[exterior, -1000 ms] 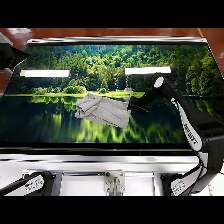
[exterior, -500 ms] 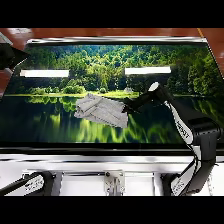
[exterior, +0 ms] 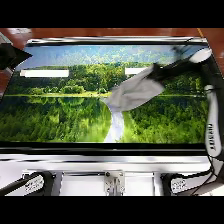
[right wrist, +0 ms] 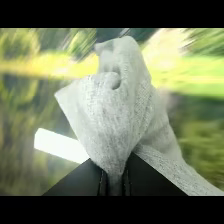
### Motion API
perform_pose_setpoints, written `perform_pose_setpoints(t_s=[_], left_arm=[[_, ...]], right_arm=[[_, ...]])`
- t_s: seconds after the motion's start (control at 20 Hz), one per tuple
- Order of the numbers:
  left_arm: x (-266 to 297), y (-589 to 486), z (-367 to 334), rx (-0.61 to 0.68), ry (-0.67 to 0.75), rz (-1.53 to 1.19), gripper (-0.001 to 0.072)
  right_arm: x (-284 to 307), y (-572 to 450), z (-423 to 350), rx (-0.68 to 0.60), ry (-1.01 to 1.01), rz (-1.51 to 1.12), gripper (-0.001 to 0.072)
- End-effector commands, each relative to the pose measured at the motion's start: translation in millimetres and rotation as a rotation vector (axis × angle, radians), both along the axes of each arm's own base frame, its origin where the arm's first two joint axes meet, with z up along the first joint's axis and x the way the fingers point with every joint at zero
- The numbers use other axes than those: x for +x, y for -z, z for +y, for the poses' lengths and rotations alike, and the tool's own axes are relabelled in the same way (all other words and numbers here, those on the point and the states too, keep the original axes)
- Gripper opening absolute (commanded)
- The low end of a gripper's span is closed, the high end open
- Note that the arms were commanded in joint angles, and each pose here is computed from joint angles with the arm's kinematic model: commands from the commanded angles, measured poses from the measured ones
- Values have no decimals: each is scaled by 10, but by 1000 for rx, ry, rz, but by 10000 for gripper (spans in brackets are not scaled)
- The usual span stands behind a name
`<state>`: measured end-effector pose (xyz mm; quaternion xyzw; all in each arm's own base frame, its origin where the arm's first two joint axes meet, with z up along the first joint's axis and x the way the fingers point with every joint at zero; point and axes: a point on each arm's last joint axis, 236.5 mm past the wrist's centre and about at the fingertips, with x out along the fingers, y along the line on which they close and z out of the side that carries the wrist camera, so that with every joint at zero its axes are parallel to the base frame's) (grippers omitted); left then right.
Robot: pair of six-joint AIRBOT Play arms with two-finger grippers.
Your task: Fold the shirts.
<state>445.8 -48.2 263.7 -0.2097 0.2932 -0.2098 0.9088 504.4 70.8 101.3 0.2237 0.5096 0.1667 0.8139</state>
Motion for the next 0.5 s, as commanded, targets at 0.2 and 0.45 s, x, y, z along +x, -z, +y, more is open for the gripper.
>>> perform_pose_setpoints(t_s=[0.2,0.45], left_arm=[[-63,45,-57,-1,27,28,34],[-151,113,-113,4,63,66,35]], right_arm=[[-915,-71,-2422,-253,473,275,56],[-1626,253,-3248,-277,645,437,56]])
